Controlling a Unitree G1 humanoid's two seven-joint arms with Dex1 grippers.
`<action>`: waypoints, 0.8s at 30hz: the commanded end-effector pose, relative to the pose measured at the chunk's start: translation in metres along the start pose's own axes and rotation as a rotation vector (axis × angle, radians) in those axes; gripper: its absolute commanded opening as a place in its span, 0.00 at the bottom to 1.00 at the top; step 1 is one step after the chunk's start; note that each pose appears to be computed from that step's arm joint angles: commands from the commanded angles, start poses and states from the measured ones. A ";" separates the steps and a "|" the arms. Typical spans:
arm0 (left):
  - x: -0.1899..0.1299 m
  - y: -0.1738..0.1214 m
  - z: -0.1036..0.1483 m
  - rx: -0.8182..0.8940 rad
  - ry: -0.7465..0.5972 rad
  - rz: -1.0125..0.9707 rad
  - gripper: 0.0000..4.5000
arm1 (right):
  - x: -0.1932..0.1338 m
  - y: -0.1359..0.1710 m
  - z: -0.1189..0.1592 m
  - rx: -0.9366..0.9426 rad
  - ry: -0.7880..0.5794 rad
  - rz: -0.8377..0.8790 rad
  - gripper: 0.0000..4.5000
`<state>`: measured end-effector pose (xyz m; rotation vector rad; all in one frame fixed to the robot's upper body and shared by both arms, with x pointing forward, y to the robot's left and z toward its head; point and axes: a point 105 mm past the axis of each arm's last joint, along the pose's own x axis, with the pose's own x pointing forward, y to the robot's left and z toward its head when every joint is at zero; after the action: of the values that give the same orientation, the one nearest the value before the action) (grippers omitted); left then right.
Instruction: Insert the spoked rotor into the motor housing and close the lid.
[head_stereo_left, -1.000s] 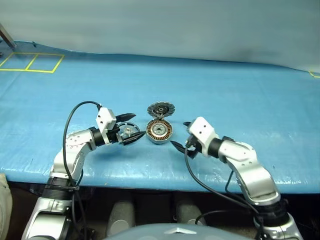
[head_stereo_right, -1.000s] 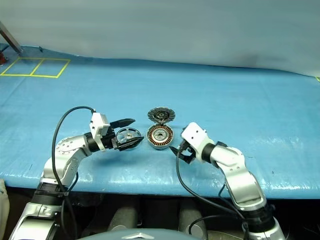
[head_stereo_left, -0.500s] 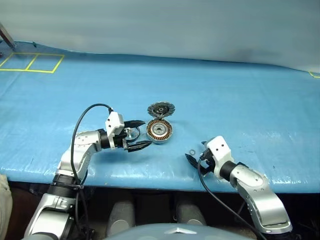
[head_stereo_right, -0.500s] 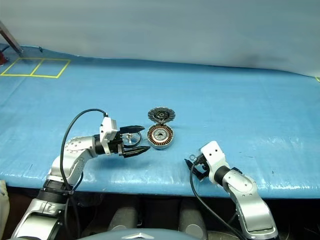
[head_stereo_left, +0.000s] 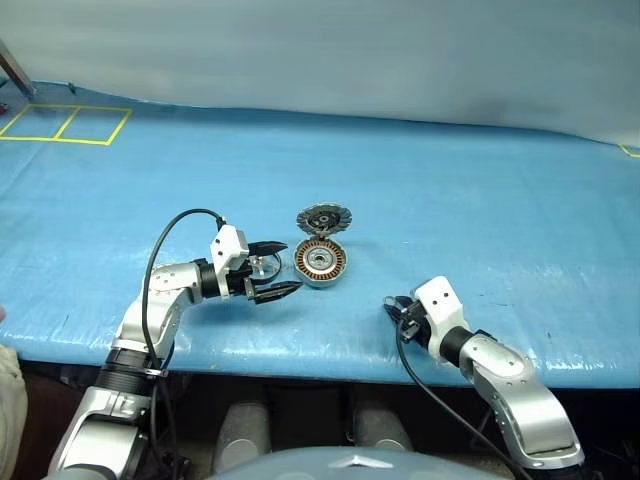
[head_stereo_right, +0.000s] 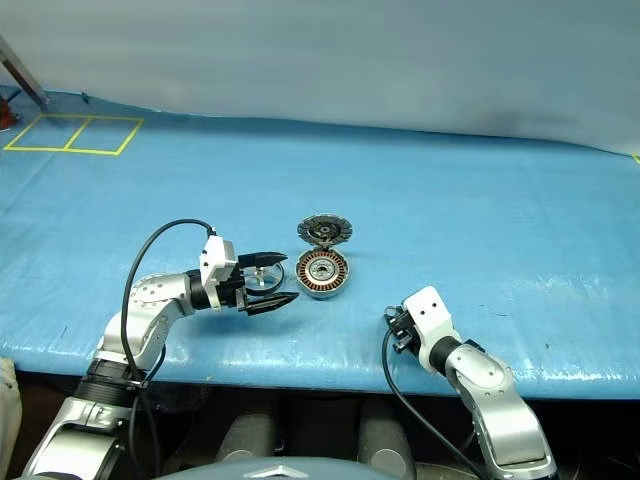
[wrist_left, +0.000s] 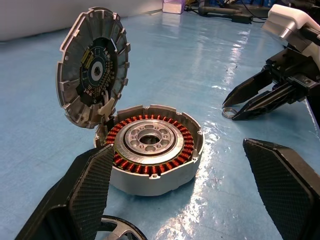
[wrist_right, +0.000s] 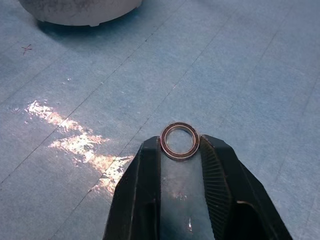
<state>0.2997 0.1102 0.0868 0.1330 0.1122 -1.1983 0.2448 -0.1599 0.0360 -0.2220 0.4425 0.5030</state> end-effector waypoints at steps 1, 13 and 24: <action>-0.001 0.002 0.007 0.032 -0.019 0.004 1.00 | -0.001 -0.003 0.001 -0.008 -0.005 -0.015 0.17; -0.011 0.009 0.005 0.033 -0.017 0.072 1.00 | 0.011 0.016 0.073 -0.074 -0.233 0.098 0.17; -0.021 0.011 0.001 0.032 -0.015 0.127 1.00 | 0.051 0.055 0.108 -0.118 -0.293 0.302 0.17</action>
<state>0.3020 0.1319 0.0807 0.1346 0.1183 -1.0802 0.2916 -0.0638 0.0917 -0.1859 0.2132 0.8319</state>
